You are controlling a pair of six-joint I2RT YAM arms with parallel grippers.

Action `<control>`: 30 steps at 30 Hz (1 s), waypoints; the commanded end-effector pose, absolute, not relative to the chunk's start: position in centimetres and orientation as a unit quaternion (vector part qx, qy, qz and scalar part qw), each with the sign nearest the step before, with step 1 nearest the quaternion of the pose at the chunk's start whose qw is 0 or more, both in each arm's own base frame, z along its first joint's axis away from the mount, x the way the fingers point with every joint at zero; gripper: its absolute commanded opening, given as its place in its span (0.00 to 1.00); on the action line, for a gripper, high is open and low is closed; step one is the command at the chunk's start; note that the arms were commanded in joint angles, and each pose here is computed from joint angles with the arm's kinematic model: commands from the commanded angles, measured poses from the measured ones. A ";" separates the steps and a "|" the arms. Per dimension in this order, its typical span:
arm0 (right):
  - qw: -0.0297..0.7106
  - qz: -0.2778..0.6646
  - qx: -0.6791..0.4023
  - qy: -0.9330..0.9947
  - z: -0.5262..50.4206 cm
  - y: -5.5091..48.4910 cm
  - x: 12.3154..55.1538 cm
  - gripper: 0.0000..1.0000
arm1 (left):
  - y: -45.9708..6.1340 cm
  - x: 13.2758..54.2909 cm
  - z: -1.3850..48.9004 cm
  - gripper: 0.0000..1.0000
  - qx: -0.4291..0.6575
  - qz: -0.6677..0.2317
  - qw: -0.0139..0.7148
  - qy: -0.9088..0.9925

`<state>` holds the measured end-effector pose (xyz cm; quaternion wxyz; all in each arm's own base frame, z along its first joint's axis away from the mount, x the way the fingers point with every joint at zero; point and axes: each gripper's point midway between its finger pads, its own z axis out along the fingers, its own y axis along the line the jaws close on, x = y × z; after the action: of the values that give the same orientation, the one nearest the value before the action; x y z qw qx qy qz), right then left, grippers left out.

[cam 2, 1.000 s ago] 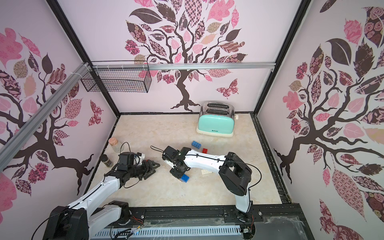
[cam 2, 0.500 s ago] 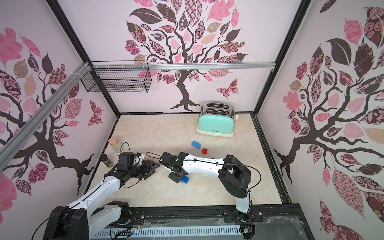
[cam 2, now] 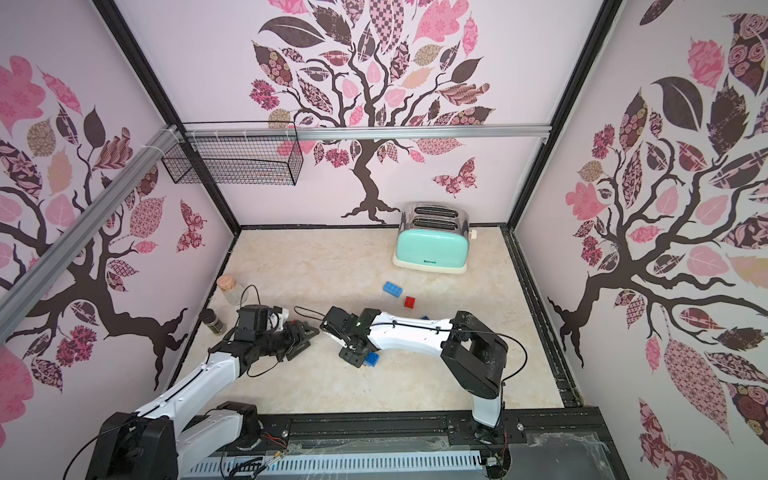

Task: Assemble a heart with lego
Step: Assemble the lego brick with the lego brick, then pick up the lego brick from the center of the board.

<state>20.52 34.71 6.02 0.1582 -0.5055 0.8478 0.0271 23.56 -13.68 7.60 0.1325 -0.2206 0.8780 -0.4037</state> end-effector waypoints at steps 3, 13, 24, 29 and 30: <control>0.093 0.007 -0.521 0.848 4.1 31.8 19.0 0.28 | -13.5 23.8 8.0 0.59 -0.215 -0.401 0.144 0.879; 0.146 0.096 -0.530 0.830 9.5 34.8 19.3 0.52 | -14.5 23.5 8.6 0.59 -0.192 -0.429 0.130 0.873; 0.169 0.078 -0.422 0.888 10.8 28.3 23.9 0.79 | -15.2 23.4 8.9 0.59 -0.177 -0.434 0.126 0.875; 0.139 0.100 -0.303 0.938 8.5 24.1 26.3 0.99 | -15.5 23.7 8.7 0.59 -0.171 -0.435 0.121 0.876; 0.136 0.104 -0.296 0.940 8.2 23.9 26.3 0.99 | -15.5 23.7 8.6 0.59 -0.170 -0.435 0.120 0.876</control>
<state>27.15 24.16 8.92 0.1585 -0.3298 0.9269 0.0837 22.86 -15.06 7.49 0.1029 -0.1919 0.8793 -0.4236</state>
